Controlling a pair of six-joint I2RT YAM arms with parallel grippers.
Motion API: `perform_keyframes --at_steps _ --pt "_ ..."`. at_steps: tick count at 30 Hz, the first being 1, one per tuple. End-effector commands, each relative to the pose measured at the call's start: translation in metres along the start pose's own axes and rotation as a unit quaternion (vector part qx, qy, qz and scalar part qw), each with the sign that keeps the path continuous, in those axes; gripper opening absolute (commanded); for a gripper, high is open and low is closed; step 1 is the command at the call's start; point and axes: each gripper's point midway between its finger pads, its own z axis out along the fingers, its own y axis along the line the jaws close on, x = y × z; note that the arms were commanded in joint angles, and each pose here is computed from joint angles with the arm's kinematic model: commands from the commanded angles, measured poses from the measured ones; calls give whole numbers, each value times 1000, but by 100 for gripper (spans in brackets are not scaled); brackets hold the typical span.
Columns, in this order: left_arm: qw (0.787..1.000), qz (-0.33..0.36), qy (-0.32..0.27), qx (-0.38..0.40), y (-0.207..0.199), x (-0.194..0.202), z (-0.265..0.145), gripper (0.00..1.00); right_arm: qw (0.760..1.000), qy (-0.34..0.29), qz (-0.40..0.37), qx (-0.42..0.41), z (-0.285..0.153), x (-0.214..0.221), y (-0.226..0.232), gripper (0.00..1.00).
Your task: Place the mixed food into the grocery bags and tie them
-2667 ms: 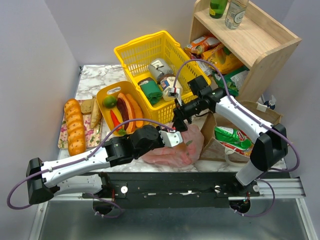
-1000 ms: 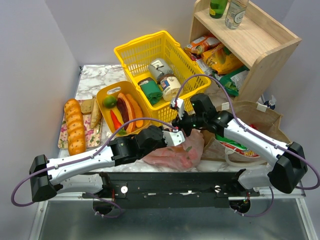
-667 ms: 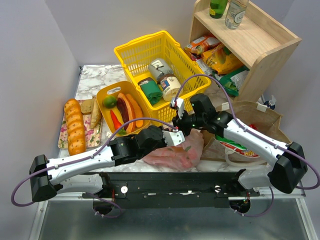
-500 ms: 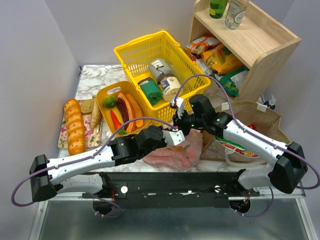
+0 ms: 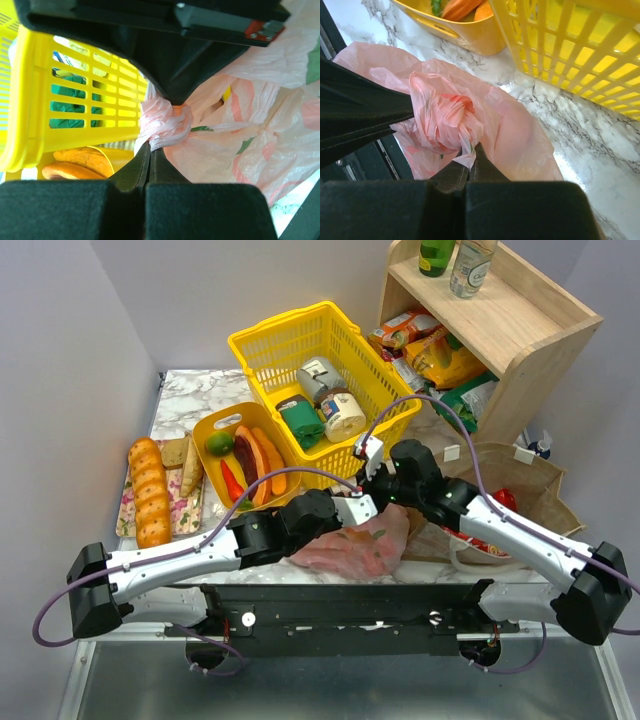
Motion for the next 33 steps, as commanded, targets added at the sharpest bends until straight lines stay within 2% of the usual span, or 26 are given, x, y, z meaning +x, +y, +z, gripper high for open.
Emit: perform_keyframes --at_steps 1,5,6,8,9,12,15,20,23,24,29,33 --pt "999 -1 21 -39 12 7 -1 0 998 -32 -5 49 -14 -14 -14 1" --pt "998 3 30 -50 13 11 3 0 999 -33 -8 -16 -17 -19 10 1" --pt "998 2 27 -52 14 9 4 0 999 -32 -8 -28 -19 -19 15 5" --pt "998 -1 20 -58 17 6 3 0 997 -33 -9 -63 -22 -23 27 19" --pt "998 2 17 -61 18 5 3 0 997 -26 -5 -66 -24 -22 28 41" --pt "998 1 -3 -64 21 0 -2 0 998 -13 5 -66 -31 -26 26 67" --pt "998 3 -17 -58 20 -2 -5 0 998 -19 15 -60 -45 -32 17 73" --pt "999 12 -26 -45 16 -1 -7 0 996 -51 37 -64 -67 -44 -1 73" --pt "999 15 -28 -41 15 -2 -6 0 996 -58 41 -55 -69 -55 -15 67" --pt "999 16 -28 -41 15 -2 -6 0 996 -58 42 -53 -67 -58 -19 61" --pt "999 20 -30 -40 15 -4 -6 0 997 -29 43 -64 -35 -71 -38 44" --pt "999 23 -25 -43 16 -2 -6 0 996 14 43 -76 -15 -62 -48 40"
